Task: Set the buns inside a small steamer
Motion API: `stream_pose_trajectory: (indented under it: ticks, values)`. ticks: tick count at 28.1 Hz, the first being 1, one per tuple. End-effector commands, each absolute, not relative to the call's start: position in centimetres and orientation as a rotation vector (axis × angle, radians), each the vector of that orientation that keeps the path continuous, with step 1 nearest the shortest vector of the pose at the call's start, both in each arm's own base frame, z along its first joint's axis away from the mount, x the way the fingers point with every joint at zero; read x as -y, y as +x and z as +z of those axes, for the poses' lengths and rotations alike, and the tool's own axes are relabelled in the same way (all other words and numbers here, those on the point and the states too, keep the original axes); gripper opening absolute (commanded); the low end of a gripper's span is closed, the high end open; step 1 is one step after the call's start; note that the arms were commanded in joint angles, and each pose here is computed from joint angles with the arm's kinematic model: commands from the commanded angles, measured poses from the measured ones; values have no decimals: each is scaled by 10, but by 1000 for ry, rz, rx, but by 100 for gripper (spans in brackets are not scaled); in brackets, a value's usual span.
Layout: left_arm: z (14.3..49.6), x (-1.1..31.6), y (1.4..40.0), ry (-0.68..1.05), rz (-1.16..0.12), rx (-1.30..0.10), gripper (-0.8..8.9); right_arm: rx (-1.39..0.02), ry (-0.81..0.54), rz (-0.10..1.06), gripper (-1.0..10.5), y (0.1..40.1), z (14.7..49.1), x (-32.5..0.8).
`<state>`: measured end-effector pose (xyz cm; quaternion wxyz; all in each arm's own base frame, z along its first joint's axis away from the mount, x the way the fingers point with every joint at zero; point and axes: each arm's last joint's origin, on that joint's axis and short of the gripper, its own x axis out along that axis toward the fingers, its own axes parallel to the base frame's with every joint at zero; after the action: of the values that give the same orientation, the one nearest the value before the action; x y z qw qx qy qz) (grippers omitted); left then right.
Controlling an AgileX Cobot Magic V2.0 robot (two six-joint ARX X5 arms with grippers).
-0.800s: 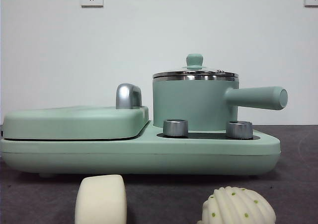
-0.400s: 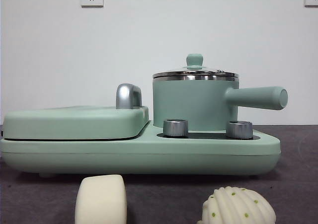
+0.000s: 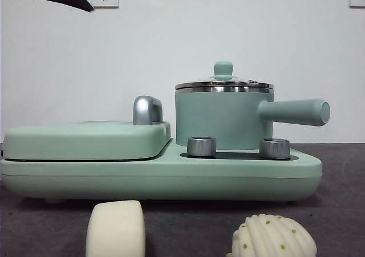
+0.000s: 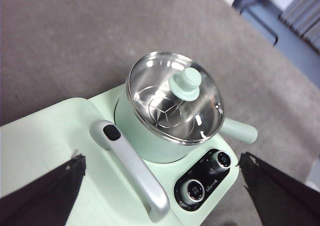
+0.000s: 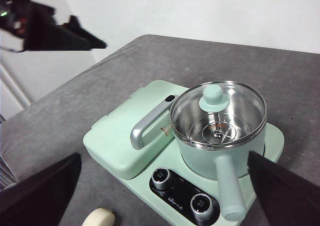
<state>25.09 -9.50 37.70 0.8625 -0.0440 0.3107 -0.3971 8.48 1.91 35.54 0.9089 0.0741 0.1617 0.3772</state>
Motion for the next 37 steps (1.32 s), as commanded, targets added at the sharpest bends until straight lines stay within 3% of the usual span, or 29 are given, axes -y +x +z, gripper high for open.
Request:
stream_pose_trajectory:
  ticks: [1, 14, 19, 33, 37]
  values:
    - [386, 110, 270, 3, -847, -660, 498, -323, 159, 779, 546, 84, 360, -19]
    - [391, 190, 334, 143, -874, -895, 496, -333, 182, 774, 546, 84, 360, -19]
    - [390, 219, 348, 151, -867, -897, 491, -336, 190, 773, 546, 84, 359, -19]
    - [353, 283, 349, 285, -872, -910, 489, -345, 204, 771, 546, 84, 359, -19]
    - [334, 295, 351, 311, -878, -959, 433, -359, 210, 770, 546, 84, 358, -19]
